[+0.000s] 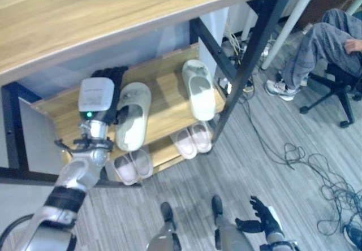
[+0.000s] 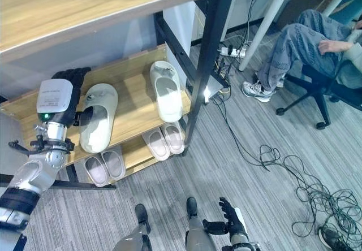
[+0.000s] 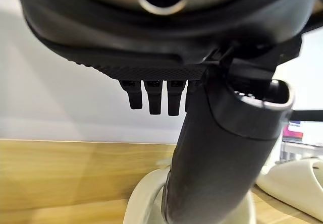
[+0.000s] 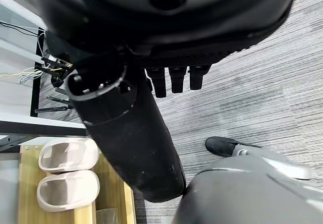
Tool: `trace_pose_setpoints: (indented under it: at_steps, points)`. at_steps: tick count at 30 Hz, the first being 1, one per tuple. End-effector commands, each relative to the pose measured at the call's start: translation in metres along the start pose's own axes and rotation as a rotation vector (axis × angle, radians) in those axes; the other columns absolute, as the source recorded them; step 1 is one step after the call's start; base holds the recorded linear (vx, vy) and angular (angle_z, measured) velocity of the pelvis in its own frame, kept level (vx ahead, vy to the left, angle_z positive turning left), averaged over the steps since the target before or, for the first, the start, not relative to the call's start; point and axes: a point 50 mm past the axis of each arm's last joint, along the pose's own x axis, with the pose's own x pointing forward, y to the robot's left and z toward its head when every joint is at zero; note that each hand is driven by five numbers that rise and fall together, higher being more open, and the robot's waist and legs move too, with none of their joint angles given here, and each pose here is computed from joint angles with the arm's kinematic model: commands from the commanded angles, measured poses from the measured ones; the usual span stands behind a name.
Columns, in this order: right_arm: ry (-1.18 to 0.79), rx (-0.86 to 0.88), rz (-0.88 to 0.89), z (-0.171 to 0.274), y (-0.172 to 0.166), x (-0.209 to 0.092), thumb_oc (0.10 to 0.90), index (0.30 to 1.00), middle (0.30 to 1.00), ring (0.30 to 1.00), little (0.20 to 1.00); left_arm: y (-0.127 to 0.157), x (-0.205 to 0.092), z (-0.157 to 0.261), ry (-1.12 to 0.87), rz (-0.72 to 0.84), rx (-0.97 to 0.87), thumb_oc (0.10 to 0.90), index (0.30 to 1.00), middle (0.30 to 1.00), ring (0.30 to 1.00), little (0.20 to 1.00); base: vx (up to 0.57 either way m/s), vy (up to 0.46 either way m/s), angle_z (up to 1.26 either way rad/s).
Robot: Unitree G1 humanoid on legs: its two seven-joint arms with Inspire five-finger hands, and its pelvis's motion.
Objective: Arrange the slippers neatly on the shoe rack.
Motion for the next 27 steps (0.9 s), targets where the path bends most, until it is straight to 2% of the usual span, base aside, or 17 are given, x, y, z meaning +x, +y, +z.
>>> trace_pose_setpoints:
  at_steps: [1,7,9,10,23,27]
  points:
    - [-0.005,0.04,-0.019,-0.009,-0.008,-0.014,0.8,0.9,0.9,0.9,0.9,0.033,0.024,-0.007,0.045,0.184,-0.081,0.8,0.9,0.9,0.9,0.9,0.02,0.012,0.12]
    - [0.001,0.053,-0.019,-0.009,-0.008,-0.013,0.8,0.9,0.9,0.9,0.9,0.026,0.013,-0.016,0.095,0.177,-0.135,0.8,0.9,0.9,0.9,0.9,0.01,0.006,0.08]
    - [0.017,0.066,-0.019,-0.013,-0.007,-0.014,0.8,0.9,0.9,0.9,0.9,0.024,0.009,-0.015,0.106,0.194,-0.249,0.8,0.9,0.9,0.9,0.9,0.0,0.0,0.0]
    - [0.017,0.066,-0.019,-0.013,-0.007,-0.014,0.8,0.9,0.9,0.9,0.9,0.024,0.009,-0.015,0.106,0.194,-0.249,0.8,0.9,0.9,0.9,0.9,0.0,0.0,0.0]
    - [0.045,0.085,-0.037,-0.017,-0.008,-0.014,0.8,0.9,0.9,0.9,0.9,0.023,0.001,-0.033,0.185,0.171,-0.164,0.8,0.9,0.9,0.9,0.9,0.0,0.0,0.0]
    - [0.044,0.087,-0.033,-0.017,-0.007,-0.014,0.8,0.9,0.9,0.9,0.9,0.026,-0.004,-0.043,0.221,0.185,-0.058,0.8,0.9,0.9,0.9,0.9,0.0,0.0,0.0]
